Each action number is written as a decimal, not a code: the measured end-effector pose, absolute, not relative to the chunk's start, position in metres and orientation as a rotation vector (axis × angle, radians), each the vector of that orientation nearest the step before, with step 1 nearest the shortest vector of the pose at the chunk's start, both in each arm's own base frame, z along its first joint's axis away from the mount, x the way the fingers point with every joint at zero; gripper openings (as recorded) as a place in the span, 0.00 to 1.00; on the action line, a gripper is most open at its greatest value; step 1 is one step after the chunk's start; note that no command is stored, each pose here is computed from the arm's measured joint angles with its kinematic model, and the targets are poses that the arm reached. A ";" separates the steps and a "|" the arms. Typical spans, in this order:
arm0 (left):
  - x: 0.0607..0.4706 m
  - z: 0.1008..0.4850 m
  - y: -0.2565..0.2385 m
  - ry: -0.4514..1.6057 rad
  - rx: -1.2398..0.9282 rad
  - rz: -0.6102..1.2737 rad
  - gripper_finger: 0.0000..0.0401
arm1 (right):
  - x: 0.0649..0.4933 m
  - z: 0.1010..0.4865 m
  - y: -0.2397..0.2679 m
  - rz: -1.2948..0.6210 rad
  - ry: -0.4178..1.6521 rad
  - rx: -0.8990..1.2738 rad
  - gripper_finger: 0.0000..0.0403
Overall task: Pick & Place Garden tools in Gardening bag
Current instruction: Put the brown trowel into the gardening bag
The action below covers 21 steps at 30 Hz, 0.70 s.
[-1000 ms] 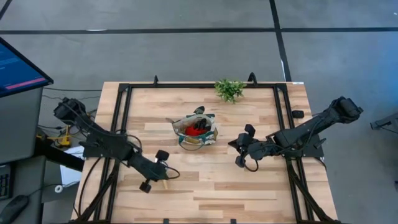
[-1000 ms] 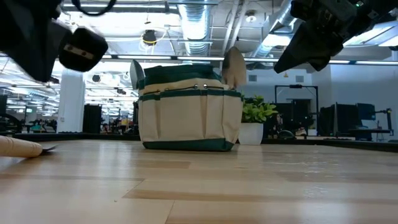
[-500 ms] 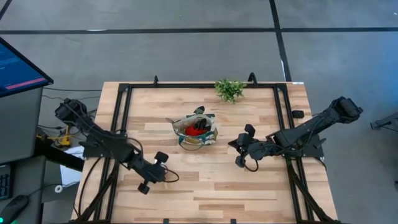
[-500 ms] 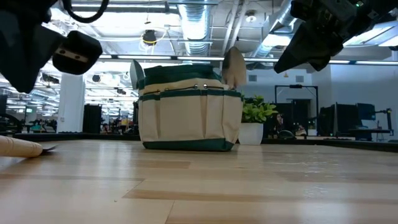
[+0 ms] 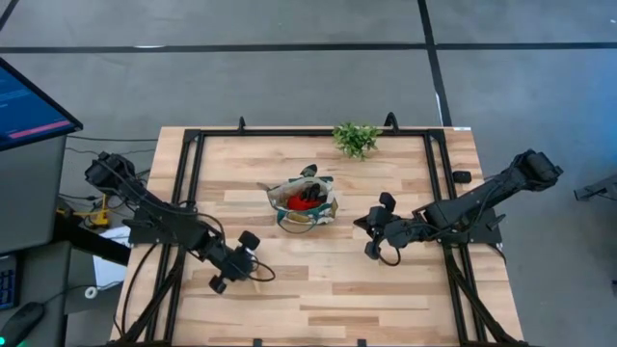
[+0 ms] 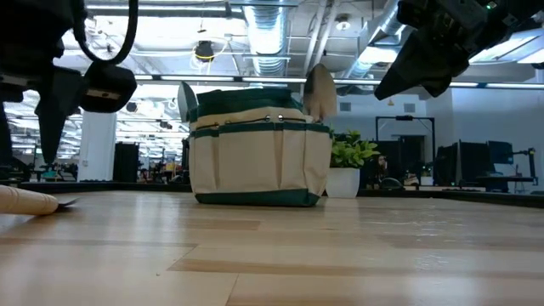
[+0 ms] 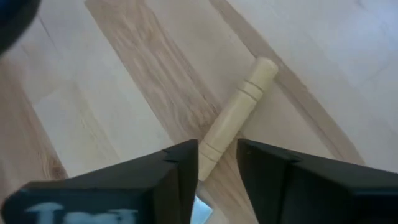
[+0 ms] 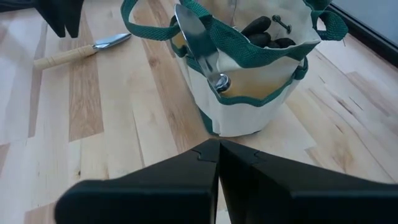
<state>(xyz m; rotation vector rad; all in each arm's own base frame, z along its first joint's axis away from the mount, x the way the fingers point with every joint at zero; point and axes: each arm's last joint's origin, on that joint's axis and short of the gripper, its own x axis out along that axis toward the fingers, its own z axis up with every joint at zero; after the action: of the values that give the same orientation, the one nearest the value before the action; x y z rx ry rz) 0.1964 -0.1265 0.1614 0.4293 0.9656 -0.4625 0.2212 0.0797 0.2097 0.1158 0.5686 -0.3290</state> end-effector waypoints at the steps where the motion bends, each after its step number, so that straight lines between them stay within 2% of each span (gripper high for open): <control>1: 0.196 0.160 -0.126 0.968 0.439 -0.467 0.27 | 0.221 0.210 0.080 -0.329 0.569 0.116 0.00; 10: 0.193 0.154 -0.124 0.958 0.521 -0.504 0.42 | 0.221 0.210 0.080 -0.329 0.568 0.116 0.00; 21: 0.190 0.142 -0.120 0.882 0.523 -0.455 0.40 | 0.221 0.210 0.080 -0.329 0.569 0.116 0.00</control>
<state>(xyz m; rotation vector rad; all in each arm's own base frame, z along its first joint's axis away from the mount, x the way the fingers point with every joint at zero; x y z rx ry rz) 0.1902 -0.1202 0.1417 0.5232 0.8817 -0.4550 0.2212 0.0797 0.2096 0.1158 0.5685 -0.3289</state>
